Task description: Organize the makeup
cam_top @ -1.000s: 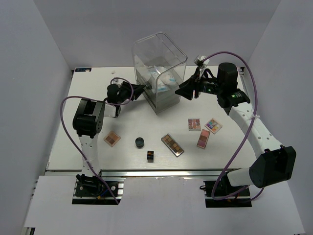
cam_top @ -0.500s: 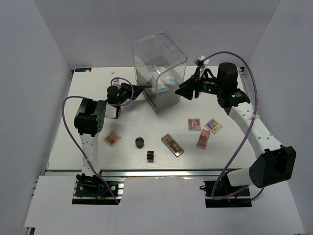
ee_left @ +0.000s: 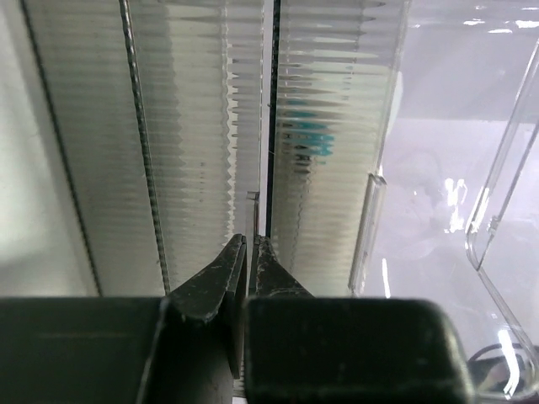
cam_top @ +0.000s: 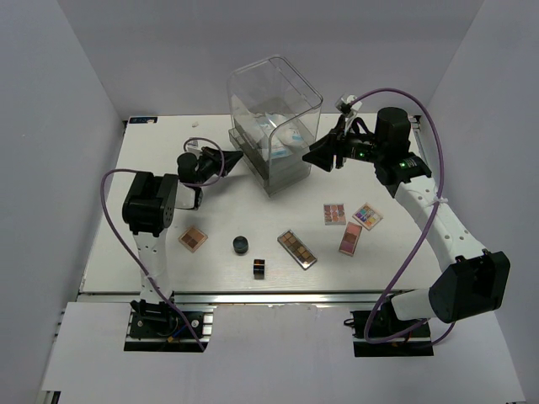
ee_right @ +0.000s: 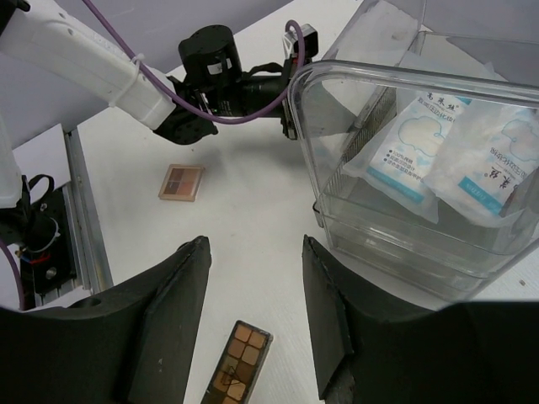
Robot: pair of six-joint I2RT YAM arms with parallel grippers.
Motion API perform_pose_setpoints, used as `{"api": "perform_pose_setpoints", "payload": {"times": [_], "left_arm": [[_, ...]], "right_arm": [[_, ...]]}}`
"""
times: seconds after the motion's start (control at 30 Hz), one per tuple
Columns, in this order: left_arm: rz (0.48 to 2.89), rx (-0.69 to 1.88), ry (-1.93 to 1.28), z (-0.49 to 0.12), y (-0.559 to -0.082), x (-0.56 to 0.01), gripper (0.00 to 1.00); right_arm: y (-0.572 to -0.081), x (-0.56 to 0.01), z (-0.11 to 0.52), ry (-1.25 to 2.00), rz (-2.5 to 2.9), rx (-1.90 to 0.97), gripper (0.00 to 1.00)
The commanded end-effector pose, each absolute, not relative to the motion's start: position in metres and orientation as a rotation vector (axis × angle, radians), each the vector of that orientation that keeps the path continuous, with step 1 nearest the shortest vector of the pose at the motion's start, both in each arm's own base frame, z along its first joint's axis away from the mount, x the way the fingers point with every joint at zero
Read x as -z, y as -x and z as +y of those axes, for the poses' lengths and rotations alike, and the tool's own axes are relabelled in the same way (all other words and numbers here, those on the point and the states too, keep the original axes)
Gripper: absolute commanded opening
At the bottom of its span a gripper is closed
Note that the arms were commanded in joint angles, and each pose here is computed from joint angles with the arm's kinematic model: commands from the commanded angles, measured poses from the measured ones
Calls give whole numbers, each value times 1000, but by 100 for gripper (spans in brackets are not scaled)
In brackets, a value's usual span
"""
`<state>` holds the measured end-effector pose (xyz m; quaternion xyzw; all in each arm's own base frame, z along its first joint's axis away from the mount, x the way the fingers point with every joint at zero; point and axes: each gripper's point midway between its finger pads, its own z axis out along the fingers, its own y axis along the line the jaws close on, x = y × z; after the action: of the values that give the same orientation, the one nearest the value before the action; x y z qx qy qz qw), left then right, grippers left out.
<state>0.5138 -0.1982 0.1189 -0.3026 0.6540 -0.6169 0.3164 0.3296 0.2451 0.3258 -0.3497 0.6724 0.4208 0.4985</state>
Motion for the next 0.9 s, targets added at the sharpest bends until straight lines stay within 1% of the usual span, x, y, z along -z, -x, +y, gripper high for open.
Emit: {"api": "perform_pose_setpoints", "payload": {"times": [0.0,0.17,0.27,0.4,0.53,0.57,0.6,0.63,0.67,0.7,0.73,0.77,0.8,0.83,0.87], "left_arm": [[1712,1608,745,-182,-503,-142,0],[1739,1563,726,-168,-485,-145,0],[1773,1538,746,-162,-473,-135,0],[1778,1512,749,-155,-462,-138,0],[1787,1484,748,-151,-461,-141,0],[1787,1476,741,-151,-462,-144,5],[1809,1458,747,-151,-462,-140,13],[1814,1444,749,-149,-465,-144,31],[1810,1437,735,-149,-465,-146,44],[1829,1419,730,-149,-467,-146,53],[1832,1413,722,-149,-467,-149,59],[1832,1405,713,-148,-469,-152,64],[1842,1393,712,-147,-470,-153,72],[1842,1389,709,-147,-470,-155,74],[1840,1385,708,-146,-470,-159,79]], "right_arm": [[-327,-342,244,867,1567,-1009,53],[-325,-336,242,877,1579,-1001,53],[-322,-329,240,883,1598,-1003,53],[-315,-318,239,968,1581,-980,54],[-299,-294,239,1114,1583,-994,58],[-294,-288,240,1149,1579,-1003,60],[-289,-281,240,1185,1577,-1014,62],[-278,-271,241,1267,1558,-1018,66],[-271,-265,242,1311,1550,-1023,72],[-264,-258,243,1359,1532,-1032,87],[-255,-252,244,1411,1510,-1038,89],[-241,-240,246,1509,1462,-1030,89],[-234,-234,246,1554,1436,-1021,89],[-228,-230,247,1598,1409,-1001,89],[-221,-225,253,1675,1317,-964,89]]}}
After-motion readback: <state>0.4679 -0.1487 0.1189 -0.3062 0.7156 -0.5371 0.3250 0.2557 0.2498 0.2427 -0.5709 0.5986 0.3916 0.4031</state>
